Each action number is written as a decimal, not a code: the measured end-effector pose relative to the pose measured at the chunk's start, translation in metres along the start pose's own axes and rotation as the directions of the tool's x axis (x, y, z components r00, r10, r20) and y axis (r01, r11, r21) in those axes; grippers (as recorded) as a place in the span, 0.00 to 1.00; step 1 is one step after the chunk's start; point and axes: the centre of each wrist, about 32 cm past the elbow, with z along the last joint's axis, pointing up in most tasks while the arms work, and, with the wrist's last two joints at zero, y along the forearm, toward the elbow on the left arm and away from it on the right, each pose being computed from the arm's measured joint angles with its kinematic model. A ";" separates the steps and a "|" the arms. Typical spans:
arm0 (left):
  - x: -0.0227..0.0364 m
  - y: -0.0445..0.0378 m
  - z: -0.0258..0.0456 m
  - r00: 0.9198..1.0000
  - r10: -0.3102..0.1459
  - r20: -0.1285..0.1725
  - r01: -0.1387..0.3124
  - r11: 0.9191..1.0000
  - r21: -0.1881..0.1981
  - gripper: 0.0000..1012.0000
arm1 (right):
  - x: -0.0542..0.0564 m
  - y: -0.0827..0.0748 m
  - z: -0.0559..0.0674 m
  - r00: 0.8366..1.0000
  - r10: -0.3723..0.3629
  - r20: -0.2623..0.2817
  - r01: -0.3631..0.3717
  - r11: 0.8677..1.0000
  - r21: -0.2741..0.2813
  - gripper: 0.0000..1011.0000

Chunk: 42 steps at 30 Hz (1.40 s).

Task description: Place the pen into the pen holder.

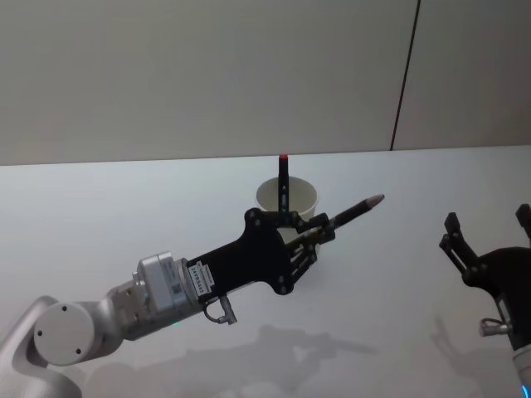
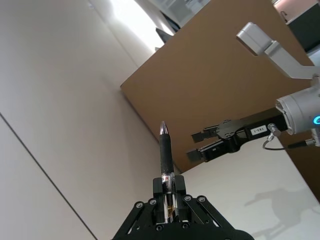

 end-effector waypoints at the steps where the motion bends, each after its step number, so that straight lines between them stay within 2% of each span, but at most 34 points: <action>1: 0.0004 -0.0001 -0.0004 1.000 -0.005 0.002 0.005 1.000 -0.001 0.14 | 0.000 0.000 0.000 1.000 0.003 -0.001 -0.003 1.000 0.000 0.99; 17: 0.0055 -0.0020 -0.0049 0.998 -0.054 0.023 0.055 0.998 -0.016 0.14 | 0.003 -0.002 0.004 0.995 0.092 -0.045 -0.091 0.996 0.014 0.99; 30: 0.0069 -0.0025 -0.0058 0.997 -0.067 0.029 0.068 0.998 -0.019 0.14 | 0.002 -0.005 0.006 0.993 0.102 -0.053 -0.100 0.995 0.024 0.99; 42: 0.0072 -0.0028 -0.0062 0.997 -0.071 0.031 0.072 0.997 -0.021 0.14 | 0.009 -0.011 0.010 0.975 0.197 -0.107 -0.194 0.980 0.042 0.99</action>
